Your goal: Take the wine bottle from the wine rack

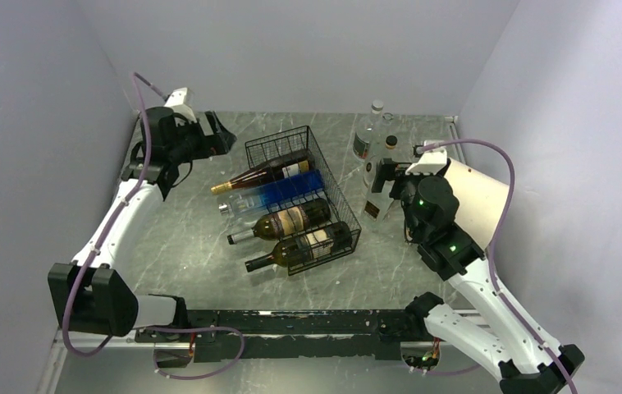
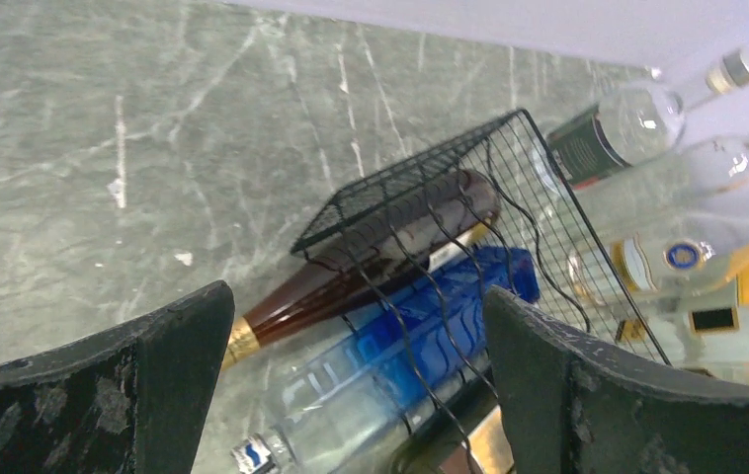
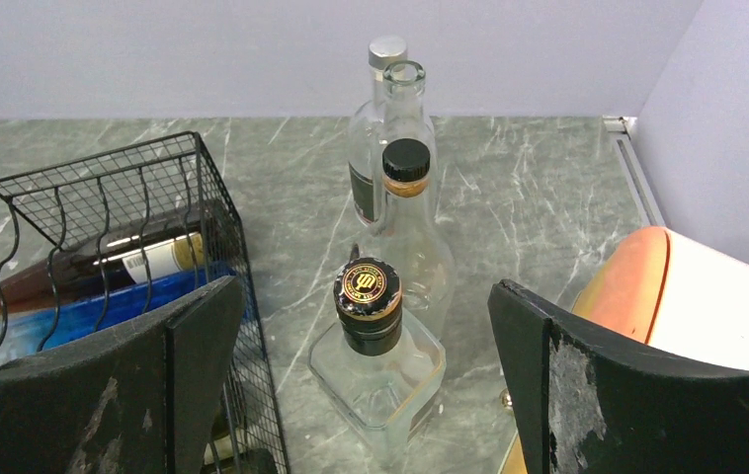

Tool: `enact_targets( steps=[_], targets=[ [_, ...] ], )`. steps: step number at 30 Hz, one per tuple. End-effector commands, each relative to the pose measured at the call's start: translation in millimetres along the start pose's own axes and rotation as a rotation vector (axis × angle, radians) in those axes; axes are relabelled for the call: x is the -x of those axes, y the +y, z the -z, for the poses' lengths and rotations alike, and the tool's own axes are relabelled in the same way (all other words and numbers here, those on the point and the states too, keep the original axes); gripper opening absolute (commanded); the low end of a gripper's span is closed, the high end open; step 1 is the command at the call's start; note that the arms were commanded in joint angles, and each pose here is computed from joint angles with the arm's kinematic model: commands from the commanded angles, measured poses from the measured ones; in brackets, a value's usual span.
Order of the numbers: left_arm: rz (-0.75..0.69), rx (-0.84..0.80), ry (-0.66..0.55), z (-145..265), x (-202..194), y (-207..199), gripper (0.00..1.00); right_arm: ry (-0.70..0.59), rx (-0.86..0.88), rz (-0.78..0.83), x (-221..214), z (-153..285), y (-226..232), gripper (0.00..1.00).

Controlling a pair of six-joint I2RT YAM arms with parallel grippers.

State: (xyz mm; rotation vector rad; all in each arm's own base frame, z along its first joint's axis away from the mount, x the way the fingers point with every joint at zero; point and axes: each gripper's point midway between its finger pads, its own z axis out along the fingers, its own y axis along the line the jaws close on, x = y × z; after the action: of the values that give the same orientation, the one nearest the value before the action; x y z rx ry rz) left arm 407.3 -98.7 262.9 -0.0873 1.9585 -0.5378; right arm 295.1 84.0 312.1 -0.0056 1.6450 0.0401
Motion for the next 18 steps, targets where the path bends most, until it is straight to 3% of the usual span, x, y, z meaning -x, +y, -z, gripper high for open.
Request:
enact_targets(
  steps=[1,7,13,18],
  targets=[
    [-0.015,-0.002,0.008,16,-3,-13,1.00,-0.015,0.008,-0.013,-1,3,-1,1.00],
    [0.037,0.000,0.036,68,-31,-17,0.99,-0.017,0.136,-0.047,-3,7,21,1.00],
    [0.026,0.109,0.058,108,-51,0,0.99,0.123,0.133,0.034,-11,-10,32,1.00],
    [-0.023,0.200,0.000,122,-50,19,0.99,0.148,0.294,0.059,1,-9,78,1.00]
  ],
)
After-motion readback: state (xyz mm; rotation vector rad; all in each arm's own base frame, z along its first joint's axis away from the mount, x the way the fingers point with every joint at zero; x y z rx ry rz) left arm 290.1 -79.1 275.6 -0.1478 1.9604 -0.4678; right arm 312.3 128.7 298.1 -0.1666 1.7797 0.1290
